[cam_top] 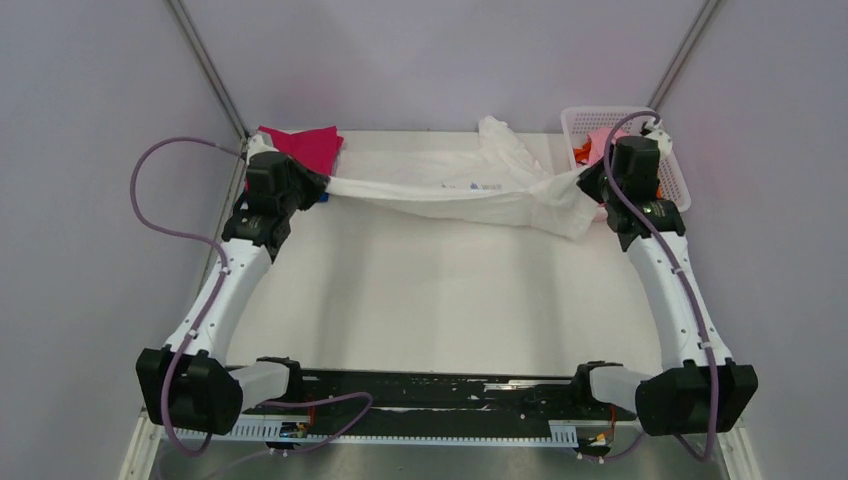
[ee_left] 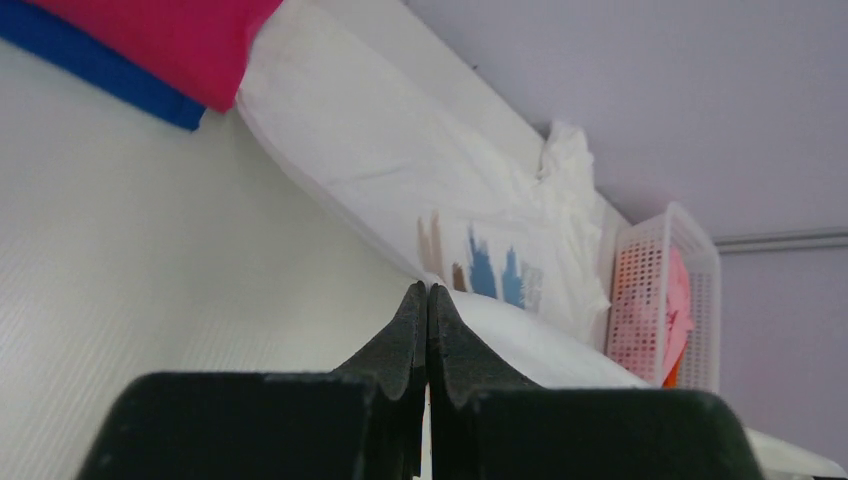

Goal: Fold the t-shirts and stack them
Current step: Flatten out the tshirt

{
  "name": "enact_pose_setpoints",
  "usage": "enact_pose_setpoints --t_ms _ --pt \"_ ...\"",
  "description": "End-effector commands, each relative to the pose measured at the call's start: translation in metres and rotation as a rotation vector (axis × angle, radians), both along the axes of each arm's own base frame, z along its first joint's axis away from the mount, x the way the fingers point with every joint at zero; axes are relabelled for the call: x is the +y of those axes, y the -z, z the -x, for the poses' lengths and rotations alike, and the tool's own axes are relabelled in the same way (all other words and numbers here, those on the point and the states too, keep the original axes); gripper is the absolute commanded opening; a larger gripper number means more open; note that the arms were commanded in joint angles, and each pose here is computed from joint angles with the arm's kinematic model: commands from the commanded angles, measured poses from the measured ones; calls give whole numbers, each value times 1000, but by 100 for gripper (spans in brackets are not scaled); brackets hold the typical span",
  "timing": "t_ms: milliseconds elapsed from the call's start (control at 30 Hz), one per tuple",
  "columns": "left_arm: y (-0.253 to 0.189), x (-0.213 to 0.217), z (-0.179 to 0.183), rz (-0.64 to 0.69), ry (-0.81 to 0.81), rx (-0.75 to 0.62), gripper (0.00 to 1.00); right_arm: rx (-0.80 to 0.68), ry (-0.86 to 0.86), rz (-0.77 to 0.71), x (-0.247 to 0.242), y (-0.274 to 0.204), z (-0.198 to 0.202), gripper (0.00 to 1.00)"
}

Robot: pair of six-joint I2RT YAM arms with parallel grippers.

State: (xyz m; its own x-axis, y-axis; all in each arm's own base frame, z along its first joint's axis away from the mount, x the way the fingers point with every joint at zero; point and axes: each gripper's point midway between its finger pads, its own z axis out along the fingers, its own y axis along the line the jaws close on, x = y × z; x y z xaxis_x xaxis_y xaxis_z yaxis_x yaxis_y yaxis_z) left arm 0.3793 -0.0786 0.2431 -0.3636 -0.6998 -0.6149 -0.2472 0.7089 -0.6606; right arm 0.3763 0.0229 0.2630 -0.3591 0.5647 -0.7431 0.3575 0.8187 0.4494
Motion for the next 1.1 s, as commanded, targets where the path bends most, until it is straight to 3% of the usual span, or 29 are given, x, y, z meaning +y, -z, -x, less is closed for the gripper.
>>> enact_pose_setpoints --t_ms 0,200,533,833,1067 --pt "-109 10 -3 -7 -44 -272 0 -343 14 110 -21 -127 6 0" --pt "-231 24 43 -41 -64 -551 0 -615 -1 182 -24 -234 49 0" --pt "-344 35 135 -100 -43 -798 0 -999 -101 344 -12 -375 160 0" --pt "-387 53 228 -124 -78 -943 0 -1184 -89 419 -13 -427 246 0" --pt "-383 58 238 -134 -96 -927 0 -1191 -75 449 -15 -437 246 0"
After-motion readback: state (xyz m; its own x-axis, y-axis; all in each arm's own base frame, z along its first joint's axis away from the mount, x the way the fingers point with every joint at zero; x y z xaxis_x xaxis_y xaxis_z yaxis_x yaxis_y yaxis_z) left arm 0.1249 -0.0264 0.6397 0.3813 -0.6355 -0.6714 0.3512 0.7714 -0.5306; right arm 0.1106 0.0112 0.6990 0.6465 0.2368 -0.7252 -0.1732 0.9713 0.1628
